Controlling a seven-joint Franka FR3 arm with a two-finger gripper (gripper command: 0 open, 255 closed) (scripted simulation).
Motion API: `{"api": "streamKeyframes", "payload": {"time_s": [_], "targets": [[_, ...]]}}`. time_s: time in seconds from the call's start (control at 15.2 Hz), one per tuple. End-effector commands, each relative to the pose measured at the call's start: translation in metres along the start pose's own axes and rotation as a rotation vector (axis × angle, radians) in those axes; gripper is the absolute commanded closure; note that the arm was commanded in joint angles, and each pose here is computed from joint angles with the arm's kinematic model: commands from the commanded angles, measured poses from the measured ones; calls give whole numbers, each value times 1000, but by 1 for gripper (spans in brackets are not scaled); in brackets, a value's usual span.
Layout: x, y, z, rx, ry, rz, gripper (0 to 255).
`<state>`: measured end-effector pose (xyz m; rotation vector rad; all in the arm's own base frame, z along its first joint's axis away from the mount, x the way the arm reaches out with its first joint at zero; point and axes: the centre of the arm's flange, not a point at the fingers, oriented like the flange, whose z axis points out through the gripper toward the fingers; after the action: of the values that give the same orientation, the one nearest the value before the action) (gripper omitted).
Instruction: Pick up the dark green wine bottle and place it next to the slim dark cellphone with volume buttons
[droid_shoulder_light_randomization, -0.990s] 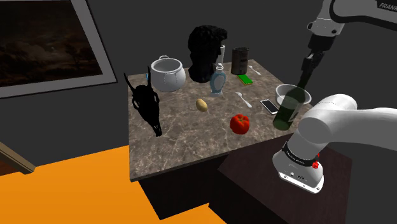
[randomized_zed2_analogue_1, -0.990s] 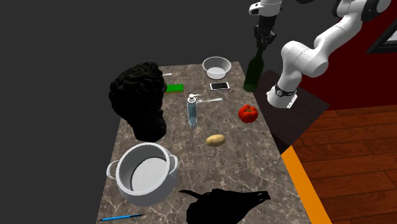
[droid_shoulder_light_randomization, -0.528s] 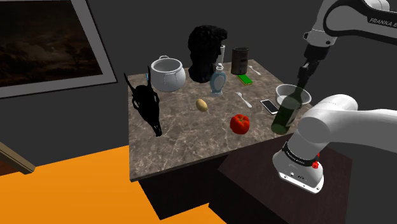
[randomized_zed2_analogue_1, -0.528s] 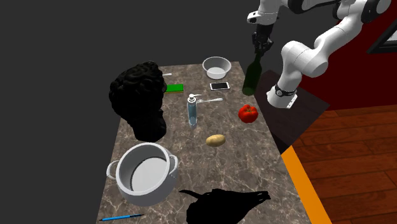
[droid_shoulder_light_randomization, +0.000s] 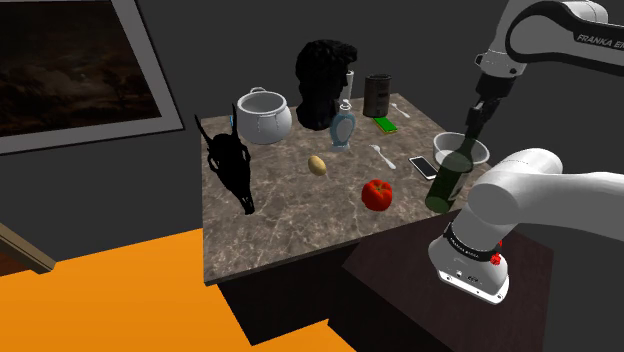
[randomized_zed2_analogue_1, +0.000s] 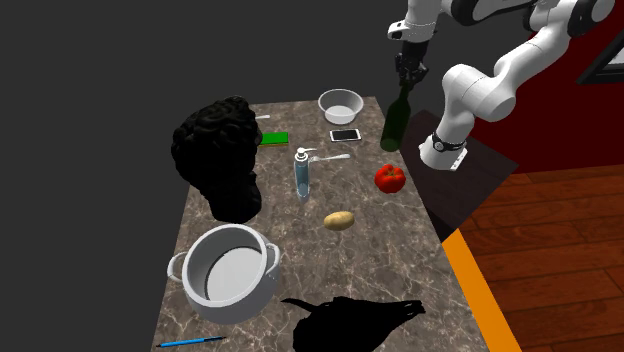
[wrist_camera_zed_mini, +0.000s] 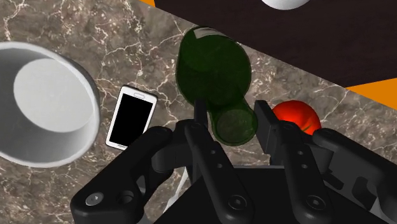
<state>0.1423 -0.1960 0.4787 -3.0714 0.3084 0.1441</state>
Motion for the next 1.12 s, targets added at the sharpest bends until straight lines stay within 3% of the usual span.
{"api": "streamKeyframes", "payload": {"time_s": [0.0,0.33,0.59,1.06], "targets": [[1,0,3,3,-7,-2,0],[0,-1,3,3,-7,-2,0],[1,-1,-47,3,-7,-2,0],[1,-1,-47,3,-7,-2,0]]}}
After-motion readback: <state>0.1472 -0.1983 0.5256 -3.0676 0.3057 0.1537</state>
